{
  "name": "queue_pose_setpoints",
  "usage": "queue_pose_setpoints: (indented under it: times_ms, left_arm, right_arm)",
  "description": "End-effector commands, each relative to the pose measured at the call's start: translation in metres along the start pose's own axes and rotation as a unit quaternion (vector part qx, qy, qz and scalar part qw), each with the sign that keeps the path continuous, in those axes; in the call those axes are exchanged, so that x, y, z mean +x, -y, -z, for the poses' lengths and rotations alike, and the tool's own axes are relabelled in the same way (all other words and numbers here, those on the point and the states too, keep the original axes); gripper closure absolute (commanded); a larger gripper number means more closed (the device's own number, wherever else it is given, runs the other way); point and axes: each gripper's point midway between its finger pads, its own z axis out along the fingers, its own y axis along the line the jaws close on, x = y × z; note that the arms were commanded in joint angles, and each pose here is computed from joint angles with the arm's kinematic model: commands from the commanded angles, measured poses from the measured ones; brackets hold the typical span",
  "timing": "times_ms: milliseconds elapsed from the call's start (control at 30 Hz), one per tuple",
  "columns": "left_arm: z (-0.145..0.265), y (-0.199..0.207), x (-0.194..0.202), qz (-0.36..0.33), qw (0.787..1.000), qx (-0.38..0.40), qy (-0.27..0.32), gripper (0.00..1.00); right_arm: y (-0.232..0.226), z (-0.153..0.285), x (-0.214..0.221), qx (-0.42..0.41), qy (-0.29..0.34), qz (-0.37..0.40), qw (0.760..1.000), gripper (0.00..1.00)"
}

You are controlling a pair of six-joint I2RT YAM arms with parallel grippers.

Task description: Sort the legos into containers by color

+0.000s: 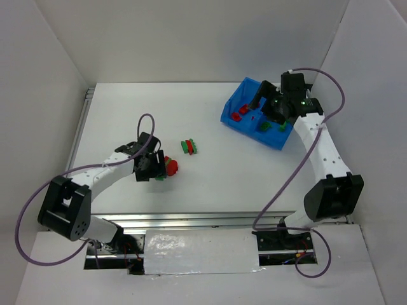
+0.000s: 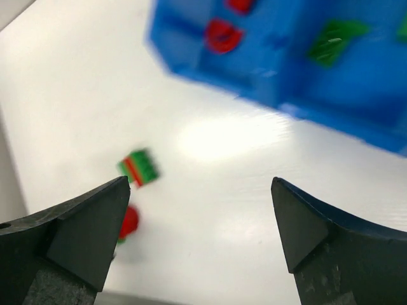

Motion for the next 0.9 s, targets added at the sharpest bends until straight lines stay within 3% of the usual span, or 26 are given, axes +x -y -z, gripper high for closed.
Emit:
queue_pose_setpoints:
  times_ms: [0,200,300,367,433,500,700,800,833,867]
  left_arm:
    - [-0.016,0.017,-0.015,-0.01,1.0,0.024,0.012,0.2]
    - [-0.05,0.009,-0.013,-0.02,0.999,-0.03,-0.025,0.23]
    - [-0.056,0.007,-0.011,-0.019,0.998,-0.049,-0.035,0.33]
    - [-0.057,0.004,-0.01,-0.016,0.998,-0.058,-0.034,0.51]
    - [-0.053,0.004,-0.008,-0.017,0.997,-0.062,-0.036,0.8]
    - [-0.042,0.008,-0.009,-0.024,0.998,-0.061,-0.025,0.98]
    - [0.022,0.041,-0.026,-0.007,0.999,0.006,0.039,1.0]
    - [0.066,0.066,-0.047,0.071,0.993,0.06,0.075,1.0]
    - [0.075,0.075,-0.051,0.11,0.988,0.077,0.08,1.0]
    - [0.088,0.082,-0.057,0.134,0.982,0.1,0.09,1.0]
  right_arm:
    - [-0.047,0.025,0.008,-0.083,0.016,0.037,0.996,0.0]
    - [-0.072,0.044,0.022,-0.141,0.008,0.052,0.989,0.01]
    - [-0.079,0.057,0.019,-0.163,0.021,0.055,0.985,0.0]
    - [-0.082,0.064,0.018,-0.171,0.025,0.057,0.983,0.0]
    - [-0.085,0.069,0.02,-0.178,0.022,0.058,0.982,0.01]
    - [-0.087,0.073,0.023,-0.19,0.017,0.057,0.98,0.0]
    - [-0.096,0.073,0.065,-0.244,-0.034,0.017,0.969,0.01]
    - [-0.126,0.091,0.112,-0.349,-0.03,0.022,0.936,0.0]
    - [-0.152,0.117,0.124,-0.415,-0.014,0.037,0.909,0.0]
    - [-0.148,0.11,0.149,-0.416,-0.03,0.035,0.908,0.0]
